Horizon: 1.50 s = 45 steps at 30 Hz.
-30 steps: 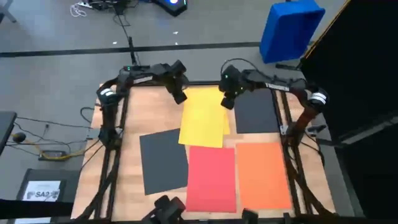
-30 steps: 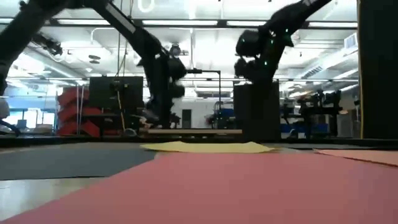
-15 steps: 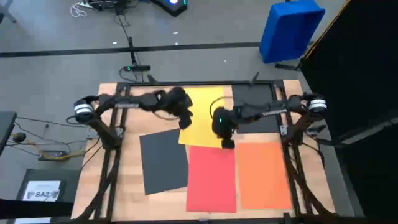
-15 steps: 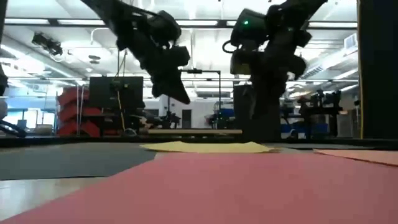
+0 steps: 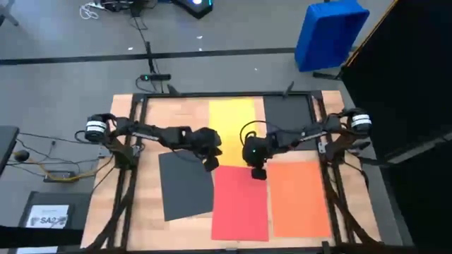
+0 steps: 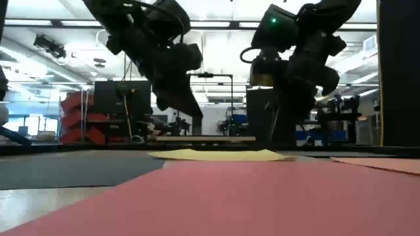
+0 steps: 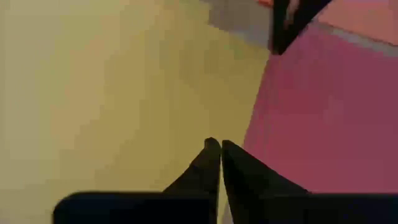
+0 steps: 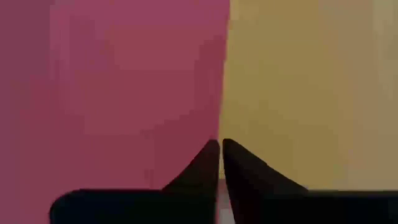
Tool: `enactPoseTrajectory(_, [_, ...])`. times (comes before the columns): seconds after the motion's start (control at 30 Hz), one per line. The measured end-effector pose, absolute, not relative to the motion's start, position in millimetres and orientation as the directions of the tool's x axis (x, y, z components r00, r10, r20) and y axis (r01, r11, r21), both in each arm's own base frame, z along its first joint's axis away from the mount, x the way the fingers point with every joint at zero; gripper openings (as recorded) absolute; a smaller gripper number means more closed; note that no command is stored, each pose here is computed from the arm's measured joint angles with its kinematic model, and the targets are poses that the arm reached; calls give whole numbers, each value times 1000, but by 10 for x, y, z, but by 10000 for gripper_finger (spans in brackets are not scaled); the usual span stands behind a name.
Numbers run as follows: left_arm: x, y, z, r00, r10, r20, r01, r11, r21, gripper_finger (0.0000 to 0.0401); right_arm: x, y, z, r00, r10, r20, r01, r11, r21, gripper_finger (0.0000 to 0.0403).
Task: Organize paper
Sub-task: Stack the yellow paper on top of the yellow paper
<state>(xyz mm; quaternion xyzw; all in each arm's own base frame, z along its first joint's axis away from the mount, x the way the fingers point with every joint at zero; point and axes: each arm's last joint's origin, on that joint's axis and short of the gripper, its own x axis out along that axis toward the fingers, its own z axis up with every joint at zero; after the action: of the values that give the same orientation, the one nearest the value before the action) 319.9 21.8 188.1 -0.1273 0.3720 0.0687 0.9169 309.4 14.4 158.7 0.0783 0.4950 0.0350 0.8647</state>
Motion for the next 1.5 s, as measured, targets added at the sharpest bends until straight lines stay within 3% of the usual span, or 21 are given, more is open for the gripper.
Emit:
enactPoseTrajectory(0.5, [3225, 129, 1906, 737, 6, -676, -184, 964, -191, 0, 3227, 238, 1269, 457, 190, -869, 28, 973, 227, 0])
enactPoseTrajectory(0.77, [3229, -68, 1895, 731, -80, -678, -116, 964, -238, 0, 3220, 230, 1285, 462, 189, -867, 45, 971, 236, 0])
enactPoseTrajectory(0.97, [3219, -195, 1889, 724, -87, -685, -95, 970, -223, 0, 3214, 253, 1323, 449, 272, -851, 31, 947, 320, 0])
enactPoseTrajectory(1.1, [3239, -204, 1911, 744, -87, -662, -87, 970, -225, 0, 3298, 267, 1496, 503, 301, -810, -3, 938, 346, 0])
enactPoseTrajectory(1.5, [3238, -204, 1911, 743, -86, -663, -71, 976, -206, 0, 3247, 46, 1426, 461, 199, -865, 87, 960, 268, 0])
